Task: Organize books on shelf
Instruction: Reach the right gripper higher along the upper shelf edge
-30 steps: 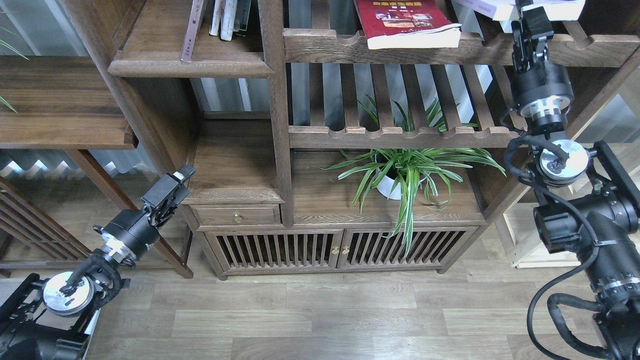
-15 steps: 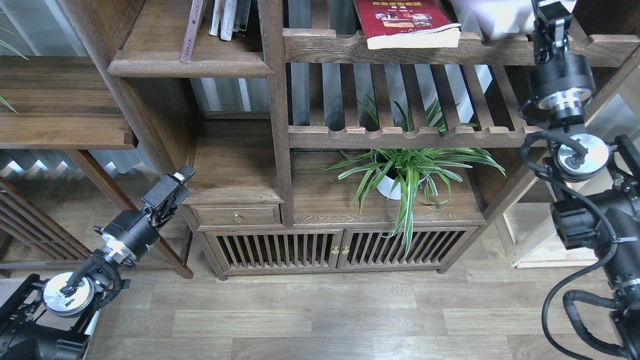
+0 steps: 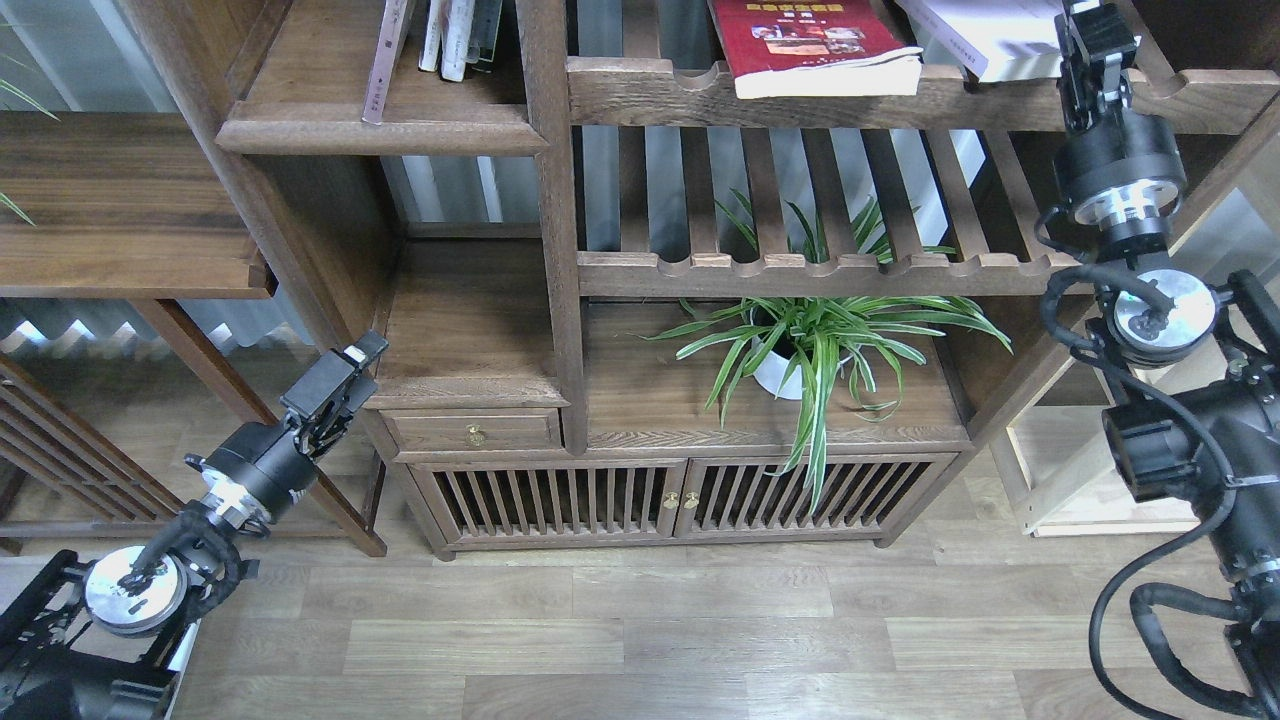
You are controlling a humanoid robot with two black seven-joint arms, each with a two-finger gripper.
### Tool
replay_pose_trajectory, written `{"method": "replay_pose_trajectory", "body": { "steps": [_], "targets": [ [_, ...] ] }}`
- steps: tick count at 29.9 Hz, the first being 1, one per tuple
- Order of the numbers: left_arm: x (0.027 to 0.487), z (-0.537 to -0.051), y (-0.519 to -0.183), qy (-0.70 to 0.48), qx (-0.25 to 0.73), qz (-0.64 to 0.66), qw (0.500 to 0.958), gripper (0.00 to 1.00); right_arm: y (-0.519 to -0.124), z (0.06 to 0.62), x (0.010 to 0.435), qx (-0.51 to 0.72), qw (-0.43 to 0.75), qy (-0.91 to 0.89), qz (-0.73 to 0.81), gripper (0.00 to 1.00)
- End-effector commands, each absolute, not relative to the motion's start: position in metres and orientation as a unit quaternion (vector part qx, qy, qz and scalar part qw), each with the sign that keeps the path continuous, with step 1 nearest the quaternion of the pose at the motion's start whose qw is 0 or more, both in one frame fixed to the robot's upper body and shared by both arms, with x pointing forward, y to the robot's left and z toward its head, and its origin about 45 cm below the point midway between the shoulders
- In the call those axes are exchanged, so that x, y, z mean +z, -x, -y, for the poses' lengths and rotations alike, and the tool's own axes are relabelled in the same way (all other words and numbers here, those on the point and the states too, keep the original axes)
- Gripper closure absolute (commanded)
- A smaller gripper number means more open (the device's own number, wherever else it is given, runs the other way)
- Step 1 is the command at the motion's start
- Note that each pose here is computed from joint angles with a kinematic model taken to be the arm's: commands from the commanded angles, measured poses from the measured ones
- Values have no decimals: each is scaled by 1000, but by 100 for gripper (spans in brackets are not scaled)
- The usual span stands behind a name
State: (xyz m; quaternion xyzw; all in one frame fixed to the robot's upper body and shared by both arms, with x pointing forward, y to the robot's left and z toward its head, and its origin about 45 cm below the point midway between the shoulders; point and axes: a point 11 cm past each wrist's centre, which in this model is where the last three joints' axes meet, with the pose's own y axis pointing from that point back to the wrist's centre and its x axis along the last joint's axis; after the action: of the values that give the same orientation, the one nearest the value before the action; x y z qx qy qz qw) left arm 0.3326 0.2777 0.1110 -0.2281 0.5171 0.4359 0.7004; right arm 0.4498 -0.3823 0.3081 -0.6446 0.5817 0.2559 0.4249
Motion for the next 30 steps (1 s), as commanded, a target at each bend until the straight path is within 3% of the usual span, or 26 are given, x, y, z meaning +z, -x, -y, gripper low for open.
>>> {"method": "replay_pose_trajectory", "body": {
  "steps": [1,14,30],
  "targets": [
    [112,-277,-335,229,435,-516,701,1,-450,388,306,261,421,629,-599,12],
    [113,-278,-339,229,437,-515,701,1,-452,388,316,255,437,628,-592,2],
    [117,-279,-351,248,436,-519,692,1,-453,349,363,223,508,680,-479,1]
  ]
}}
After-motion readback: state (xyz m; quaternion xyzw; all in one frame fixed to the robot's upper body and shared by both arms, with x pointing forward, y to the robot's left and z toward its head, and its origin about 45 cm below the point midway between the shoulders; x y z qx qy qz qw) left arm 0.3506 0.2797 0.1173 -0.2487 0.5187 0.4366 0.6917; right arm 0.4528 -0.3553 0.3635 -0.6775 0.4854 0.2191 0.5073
